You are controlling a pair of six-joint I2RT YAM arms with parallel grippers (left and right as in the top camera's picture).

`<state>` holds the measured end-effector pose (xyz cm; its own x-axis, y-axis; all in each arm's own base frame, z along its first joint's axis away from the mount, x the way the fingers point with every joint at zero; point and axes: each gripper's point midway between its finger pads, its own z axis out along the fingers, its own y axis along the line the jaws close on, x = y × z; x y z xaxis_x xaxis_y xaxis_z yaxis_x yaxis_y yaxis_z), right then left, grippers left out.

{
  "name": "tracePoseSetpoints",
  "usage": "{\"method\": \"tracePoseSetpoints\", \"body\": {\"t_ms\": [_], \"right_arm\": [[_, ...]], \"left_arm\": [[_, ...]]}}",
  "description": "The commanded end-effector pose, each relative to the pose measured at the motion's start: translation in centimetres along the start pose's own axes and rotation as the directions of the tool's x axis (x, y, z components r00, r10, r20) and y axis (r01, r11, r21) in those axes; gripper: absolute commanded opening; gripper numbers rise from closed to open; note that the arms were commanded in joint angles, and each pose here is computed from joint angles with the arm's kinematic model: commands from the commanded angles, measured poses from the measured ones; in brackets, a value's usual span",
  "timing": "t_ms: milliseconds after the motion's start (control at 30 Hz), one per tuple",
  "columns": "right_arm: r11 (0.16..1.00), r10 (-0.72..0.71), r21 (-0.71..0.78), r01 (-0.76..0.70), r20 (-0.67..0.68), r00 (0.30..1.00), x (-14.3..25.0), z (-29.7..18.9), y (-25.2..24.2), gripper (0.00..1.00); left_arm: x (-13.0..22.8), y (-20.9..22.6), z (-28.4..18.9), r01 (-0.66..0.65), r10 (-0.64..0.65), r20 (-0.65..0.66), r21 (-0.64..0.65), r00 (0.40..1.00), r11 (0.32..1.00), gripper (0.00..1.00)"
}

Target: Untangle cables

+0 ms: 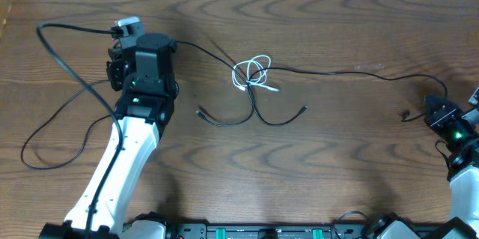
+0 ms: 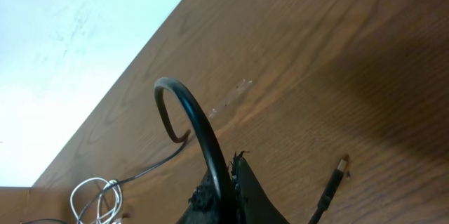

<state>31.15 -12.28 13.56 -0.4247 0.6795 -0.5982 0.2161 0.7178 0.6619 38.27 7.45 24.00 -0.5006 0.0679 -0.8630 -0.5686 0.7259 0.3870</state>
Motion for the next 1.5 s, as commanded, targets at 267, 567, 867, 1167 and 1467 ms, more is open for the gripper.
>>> {"method": "tracePoseSetpoints", "body": {"t_ms": [267, 567, 867, 1167, 1467], "right_arm": [[0.999, -0.040, -0.008, 0.040, -0.001, 0.999, 0.0, 0.0, 0.5, 0.01], [0.999, -0.040, -0.008, 0.040, -0.002, 0.999, 0.0, 0.0, 0.5, 0.01], [0.999, -0.040, -0.008, 0.040, -0.001, 0.999, 0.0, 0.0, 0.5, 0.01], [0.999, -0.040, -0.008, 0.040, -0.001, 0.999, 0.0, 0.0, 0.5, 0.01], [0.999, -0.037, -0.006, 0.037, -0.006, 0.999, 0.1, 0.0, 0.5, 0.01]], "left_arm": [[-1.8, 2.2, -1.4, 0.251, -0.250, 0.056, -0.009, 0.967, 0.968, 0.08], [-2.9, 3.6, -2.5, 0.592, -0.592, 0.084, 0.030, 0.801, 0.805, 0.08], [-3.5, 4.4, -3.2, 0.778, -0.780, 0.089, 0.066, 0.619, 0.625, 0.08], [-3.5, 4.4, -3.2, 0.822, -0.825, 0.084, 0.071, 0.559, 0.565, 0.08], [-4.7, 4.6, -3.4, 0.938, -0.946, 0.080, 0.128, 0.314, 0.322, 0.08]]}}
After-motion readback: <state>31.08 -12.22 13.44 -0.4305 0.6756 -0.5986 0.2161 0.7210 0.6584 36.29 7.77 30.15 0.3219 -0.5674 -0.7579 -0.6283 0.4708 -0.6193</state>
